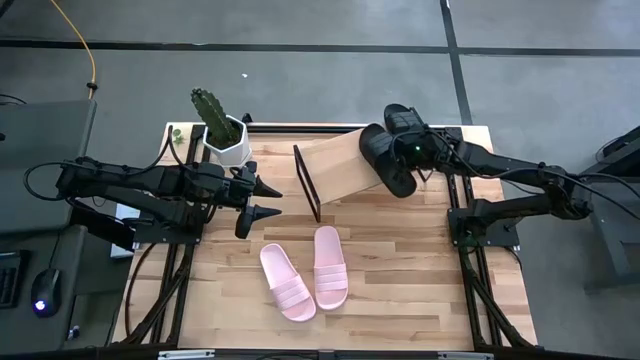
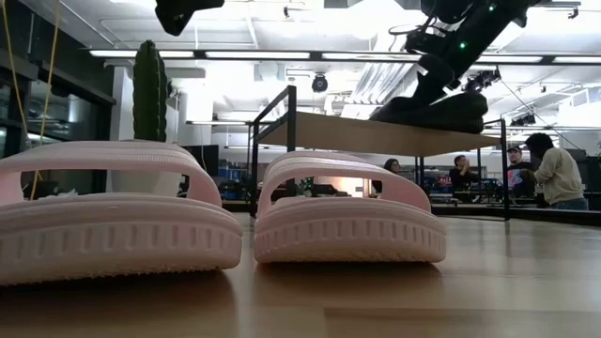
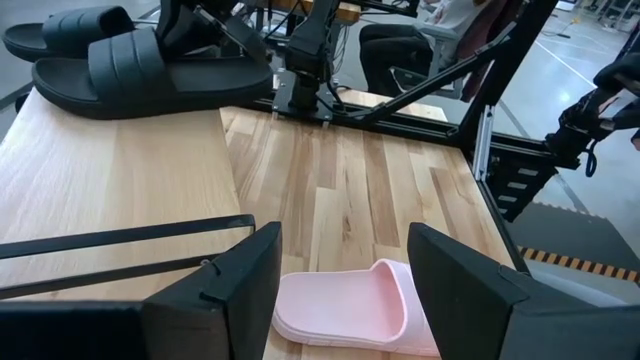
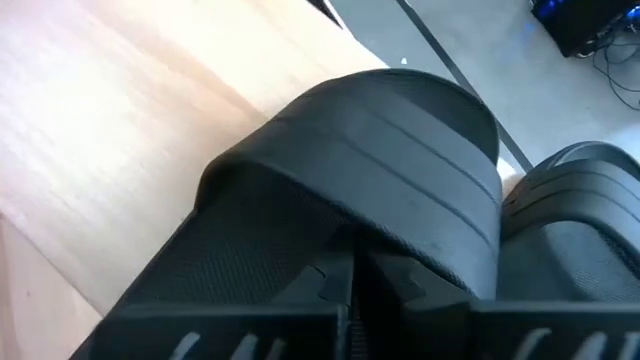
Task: Pick and place slides into the shelf
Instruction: Put the black slide on the shelf
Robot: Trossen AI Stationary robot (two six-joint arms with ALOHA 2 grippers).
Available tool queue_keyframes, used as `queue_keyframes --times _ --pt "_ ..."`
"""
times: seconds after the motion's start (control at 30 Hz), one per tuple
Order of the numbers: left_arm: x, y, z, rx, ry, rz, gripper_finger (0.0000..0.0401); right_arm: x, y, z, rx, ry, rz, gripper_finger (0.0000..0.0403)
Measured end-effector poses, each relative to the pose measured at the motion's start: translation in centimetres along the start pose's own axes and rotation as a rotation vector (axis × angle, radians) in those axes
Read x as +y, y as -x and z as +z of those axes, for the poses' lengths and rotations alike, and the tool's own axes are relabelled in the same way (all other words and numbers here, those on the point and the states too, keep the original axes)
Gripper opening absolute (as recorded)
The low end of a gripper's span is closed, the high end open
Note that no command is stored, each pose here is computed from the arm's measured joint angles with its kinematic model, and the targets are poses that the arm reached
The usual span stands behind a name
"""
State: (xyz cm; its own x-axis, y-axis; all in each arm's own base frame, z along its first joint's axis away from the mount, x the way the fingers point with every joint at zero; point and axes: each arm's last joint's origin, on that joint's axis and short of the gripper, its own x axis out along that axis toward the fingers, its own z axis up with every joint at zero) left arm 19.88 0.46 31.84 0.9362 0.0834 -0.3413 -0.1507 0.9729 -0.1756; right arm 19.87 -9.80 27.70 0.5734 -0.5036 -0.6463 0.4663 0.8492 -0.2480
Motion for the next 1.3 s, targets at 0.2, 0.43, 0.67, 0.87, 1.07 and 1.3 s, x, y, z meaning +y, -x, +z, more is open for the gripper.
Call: queue_keyframes --times 0.2,0.43,0.67,0.87,1.07,1.3 --pt "0.0 0.0 0.0 0.000 0.000 0.000 0.0207 -0.2 -0.3 0.1 -0.005 0.001 -0.008 0.0000" --pt "0.0 0.0 0.0 0.000 0.000 0.000 0.0207 0.0 -2.0 0.4 0.000 0.006 -0.027 0.0000" --pt "0.0 0.0 0.0 0.000 0.000 0.000 0.0207 0.1 -3.5 0.4 0.033 0.011 -0.081 0.0000" --pt "0.0 0.0 0.0 0.000 0.000 0.000 0.0207 0.0 -3.6 0.4 0.043 -0.005 -0.139 0.0000" --pt "0.0 0.0 0.0 0.000 0.000 0.000 0.0207 -0.1 -3.5 0.3 0.055 -0.010 -0.184 0.0000" --pt "0.0 0.0 0.0 0.000 0.000 0.000 0.0207 -0.2 -3.5 0.2 0.063 -0.013 -0.223 0.0000"
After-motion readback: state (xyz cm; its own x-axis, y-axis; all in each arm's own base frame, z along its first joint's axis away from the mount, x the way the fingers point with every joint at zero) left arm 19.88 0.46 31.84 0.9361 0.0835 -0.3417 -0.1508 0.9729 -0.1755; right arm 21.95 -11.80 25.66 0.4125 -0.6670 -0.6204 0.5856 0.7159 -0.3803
